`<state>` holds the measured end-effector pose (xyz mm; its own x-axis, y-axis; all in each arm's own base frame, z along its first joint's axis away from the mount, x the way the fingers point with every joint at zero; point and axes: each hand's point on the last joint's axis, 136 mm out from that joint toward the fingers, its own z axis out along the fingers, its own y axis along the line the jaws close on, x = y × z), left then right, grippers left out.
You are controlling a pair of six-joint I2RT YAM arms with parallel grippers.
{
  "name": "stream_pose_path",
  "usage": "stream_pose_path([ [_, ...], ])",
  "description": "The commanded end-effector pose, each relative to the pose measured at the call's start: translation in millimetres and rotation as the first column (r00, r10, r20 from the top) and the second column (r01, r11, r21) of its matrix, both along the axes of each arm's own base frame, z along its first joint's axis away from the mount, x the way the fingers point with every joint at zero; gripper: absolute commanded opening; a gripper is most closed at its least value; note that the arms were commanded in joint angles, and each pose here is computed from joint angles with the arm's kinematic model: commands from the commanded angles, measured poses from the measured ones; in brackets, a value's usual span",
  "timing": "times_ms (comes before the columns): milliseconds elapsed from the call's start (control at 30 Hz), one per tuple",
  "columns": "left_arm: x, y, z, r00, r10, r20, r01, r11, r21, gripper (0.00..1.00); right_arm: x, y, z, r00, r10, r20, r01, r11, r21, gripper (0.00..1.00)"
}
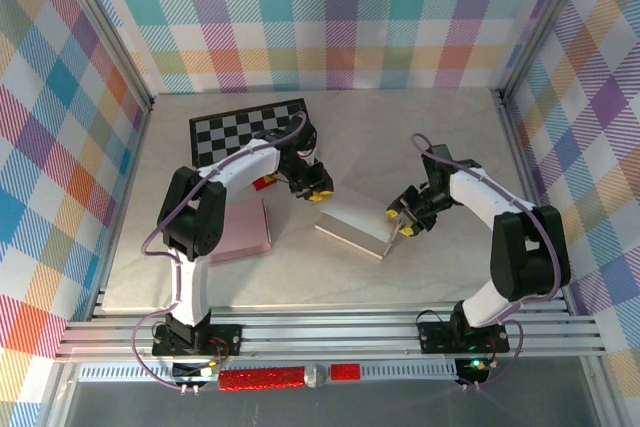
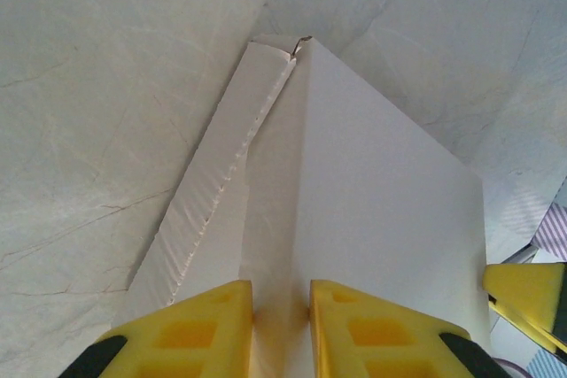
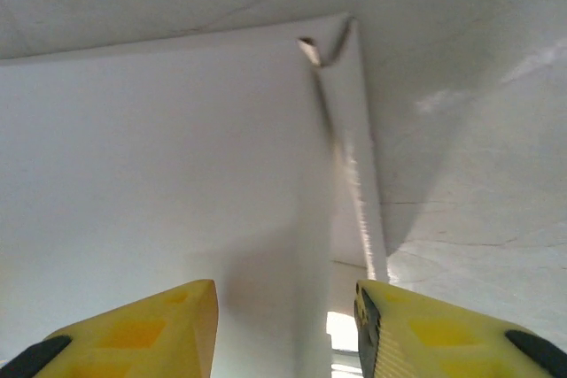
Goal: Fold the paper box
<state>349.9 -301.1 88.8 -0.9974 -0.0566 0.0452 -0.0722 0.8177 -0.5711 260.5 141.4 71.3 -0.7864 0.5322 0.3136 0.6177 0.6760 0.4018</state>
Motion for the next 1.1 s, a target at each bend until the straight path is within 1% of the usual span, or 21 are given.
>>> stream_pose_path([
  [0,-8,-1,7,1.0,-0.015,0.027,0.015,1.0,0.0,0.22,-10,-1,-2,0.999,0.029,0.016,-0.029,1.0,-0.005,0.46],
  [200,-19,-1,-5,1.0,-0.026,0.015,0.026,1.0,0.013,0.22,-11,6,-7,0.999,0.042,0.02,-0.043,0.999,0.017,0.43],
  [500,-34,4,-16,0.999,-0.043,0.004,0.043,0.997,0.06,0.25,-12,5,-18,0.998,0.063,0.0,-0.063,0.998,0.002,0.34],
  [633,-38,9,-19,0.999,-0.054,0.0,0.054,0.995,0.089,0.29,-14,1,-19,0.997,0.082,-0.01,-0.082,0.996,-0.032,0.35],
  [733,-40,13,-20,0.998,-0.064,-0.002,0.064,0.991,0.114,0.3,-17,-5,-17,0.995,0.096,-0.012,-0.096,0.993,-0.065,0.41],
  [833,-42,15,-21,0.997,-0.074,-0.002,0.074,0.989,0.128,0.31,-20,-8,-14,0.994,0.112,-0.002,-0.112,0.991,-0.077,0.44],
  [933,-44,16,-25,0.997,-0.075,-0.007,0.075,0.989,0.13,0.31,-24,-6,-16,0.992,0.122,0.005,-0.122,0.991,-0.062,0.43],
  [1067,-45,15,-27,0.997,-0.075,-0.008,0.075,0.989,0.125,0.31,-24,5,-16,0.993,0.117,0.018,-0.117,0.993,-0.007,0.42],
])
